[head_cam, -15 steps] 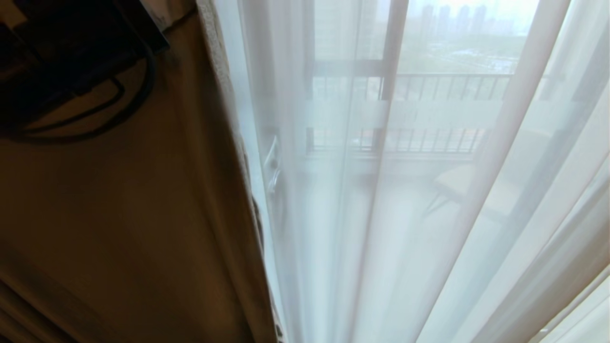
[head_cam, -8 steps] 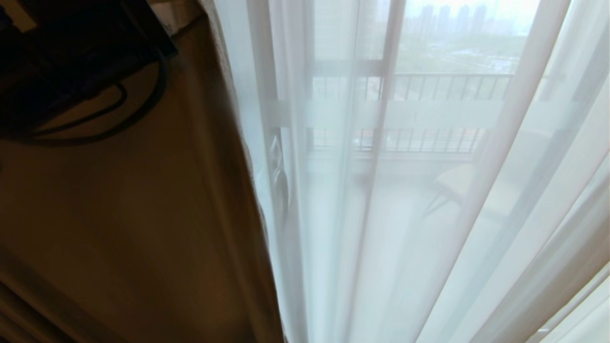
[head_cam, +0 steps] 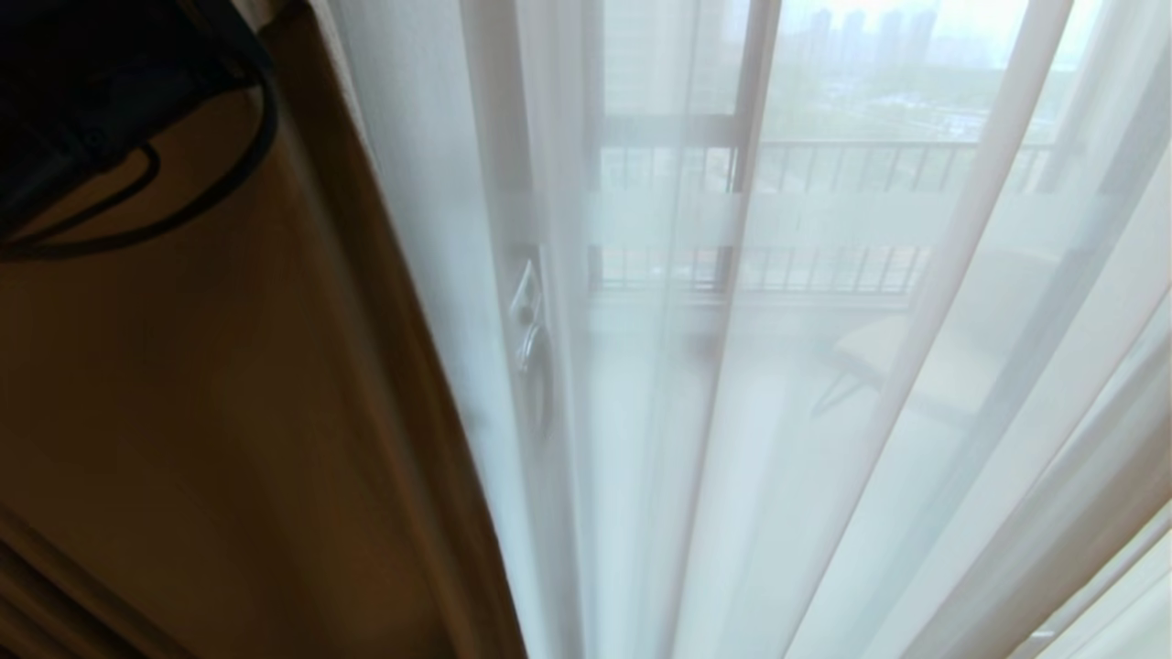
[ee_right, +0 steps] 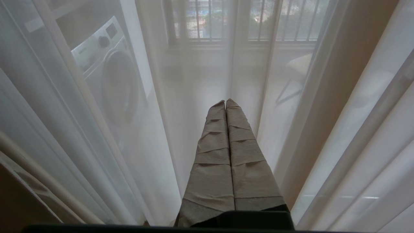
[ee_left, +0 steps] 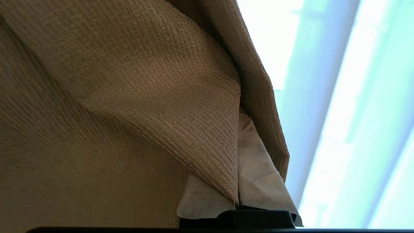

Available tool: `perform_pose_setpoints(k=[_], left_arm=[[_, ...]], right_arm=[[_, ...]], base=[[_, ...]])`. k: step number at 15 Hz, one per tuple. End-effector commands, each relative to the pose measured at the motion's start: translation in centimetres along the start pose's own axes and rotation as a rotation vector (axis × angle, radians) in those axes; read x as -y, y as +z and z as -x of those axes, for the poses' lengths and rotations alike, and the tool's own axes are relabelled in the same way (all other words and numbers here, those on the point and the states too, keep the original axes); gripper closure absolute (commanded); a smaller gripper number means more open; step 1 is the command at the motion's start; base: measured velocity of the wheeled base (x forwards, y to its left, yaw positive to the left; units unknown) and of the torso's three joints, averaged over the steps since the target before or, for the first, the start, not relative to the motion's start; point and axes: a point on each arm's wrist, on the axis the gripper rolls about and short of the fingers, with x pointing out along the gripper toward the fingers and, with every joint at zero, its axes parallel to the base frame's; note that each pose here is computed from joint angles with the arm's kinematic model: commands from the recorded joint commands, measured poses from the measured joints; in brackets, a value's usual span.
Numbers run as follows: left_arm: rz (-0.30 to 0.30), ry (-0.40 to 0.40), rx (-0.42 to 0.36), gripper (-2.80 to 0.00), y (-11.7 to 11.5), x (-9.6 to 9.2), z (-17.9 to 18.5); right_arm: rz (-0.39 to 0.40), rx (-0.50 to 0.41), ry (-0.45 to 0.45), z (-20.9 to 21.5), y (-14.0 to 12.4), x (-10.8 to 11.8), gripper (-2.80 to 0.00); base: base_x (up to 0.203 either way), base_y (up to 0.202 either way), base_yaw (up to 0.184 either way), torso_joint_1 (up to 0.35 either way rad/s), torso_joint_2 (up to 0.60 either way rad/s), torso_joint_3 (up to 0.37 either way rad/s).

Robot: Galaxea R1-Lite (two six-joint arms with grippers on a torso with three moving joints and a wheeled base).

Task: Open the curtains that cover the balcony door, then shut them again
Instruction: Close the outer curtains on both sides

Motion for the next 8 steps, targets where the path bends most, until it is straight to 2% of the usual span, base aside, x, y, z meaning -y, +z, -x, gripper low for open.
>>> perform_pose_setpoints(k=[1,5,8], left_arm=[[-0.035,0.067,0.033,0.0,1.0,-1.4,0.8],[-0.087,0.183,0.023,0.0,1.1,-3.8,3.2],[-0.095,0.218,0.011,0.0,1.0,-4.6,3.9]], right_arm=[[0.0,0.0,0.0,0.0,0.0,0.0,0.0],[0.0,0.0,0.0,0.0,0.0,0.0,0.0],[0.0,0.0,0.0,0.0,0.0,0.0,0.0]], base=[[0.0,0.0,0.0,0.0,0.0,0.0],[0.0,0.0,0.0,0.0,0.0,0.0],[0.0,0.0,0.0,0.0,0.0,0.0]])
